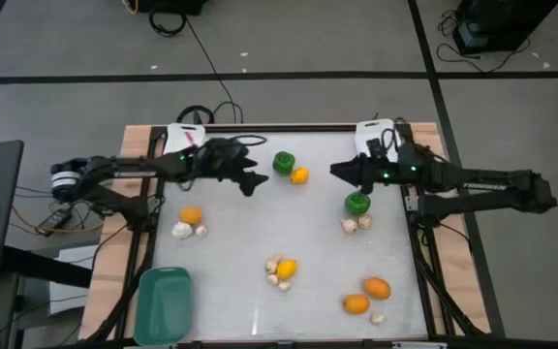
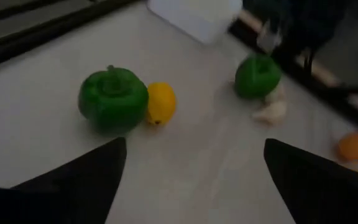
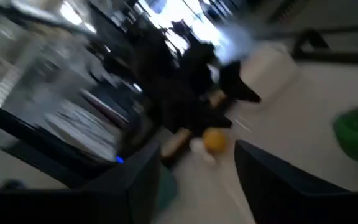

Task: Sort produce into baskets
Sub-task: Put the green bell pepper into the top left white bin

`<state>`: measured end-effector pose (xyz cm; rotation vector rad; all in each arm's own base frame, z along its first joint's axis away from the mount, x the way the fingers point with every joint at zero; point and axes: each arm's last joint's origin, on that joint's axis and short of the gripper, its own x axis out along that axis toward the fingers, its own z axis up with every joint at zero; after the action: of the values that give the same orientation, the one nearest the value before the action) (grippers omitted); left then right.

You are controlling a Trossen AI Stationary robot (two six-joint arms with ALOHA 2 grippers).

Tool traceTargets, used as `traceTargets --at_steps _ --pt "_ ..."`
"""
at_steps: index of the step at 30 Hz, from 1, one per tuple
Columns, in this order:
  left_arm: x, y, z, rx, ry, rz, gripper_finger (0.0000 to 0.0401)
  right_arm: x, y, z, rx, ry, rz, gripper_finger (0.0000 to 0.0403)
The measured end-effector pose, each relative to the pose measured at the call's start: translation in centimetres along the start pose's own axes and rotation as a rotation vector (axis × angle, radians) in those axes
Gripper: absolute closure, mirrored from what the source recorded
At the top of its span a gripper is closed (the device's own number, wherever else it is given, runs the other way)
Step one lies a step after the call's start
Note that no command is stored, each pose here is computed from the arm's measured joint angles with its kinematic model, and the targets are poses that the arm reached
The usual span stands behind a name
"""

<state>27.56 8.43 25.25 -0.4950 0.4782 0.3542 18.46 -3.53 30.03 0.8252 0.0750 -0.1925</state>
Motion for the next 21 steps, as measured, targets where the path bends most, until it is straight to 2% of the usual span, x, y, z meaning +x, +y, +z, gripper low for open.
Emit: traceTargets --at_steps 5,9,17,21 --pt "2.1 0.0 1.8 0.131 0.069 0.036 0.0014 0.1 0.5 0.6 -0.024 0.111 -0.179 0.0153" --pt "3.7 0.6 3.4 0.079 0.15 0.049 0.0017 -0.5 1.3 1.5 -0.083 0.179 -0.272 0.0154" --pt "7.8 2.3 5.8 0.035 0.304 0.145 0.0003 -1.7 2.7 3.1 -0.211 0.28 -0.466 0.0155" --pt "9.7 3.1 7.1 0.013 0.357 0.251 0.0003 -1.7 2.6 3.2 -0.245 0.301 -0.527 0.0155"
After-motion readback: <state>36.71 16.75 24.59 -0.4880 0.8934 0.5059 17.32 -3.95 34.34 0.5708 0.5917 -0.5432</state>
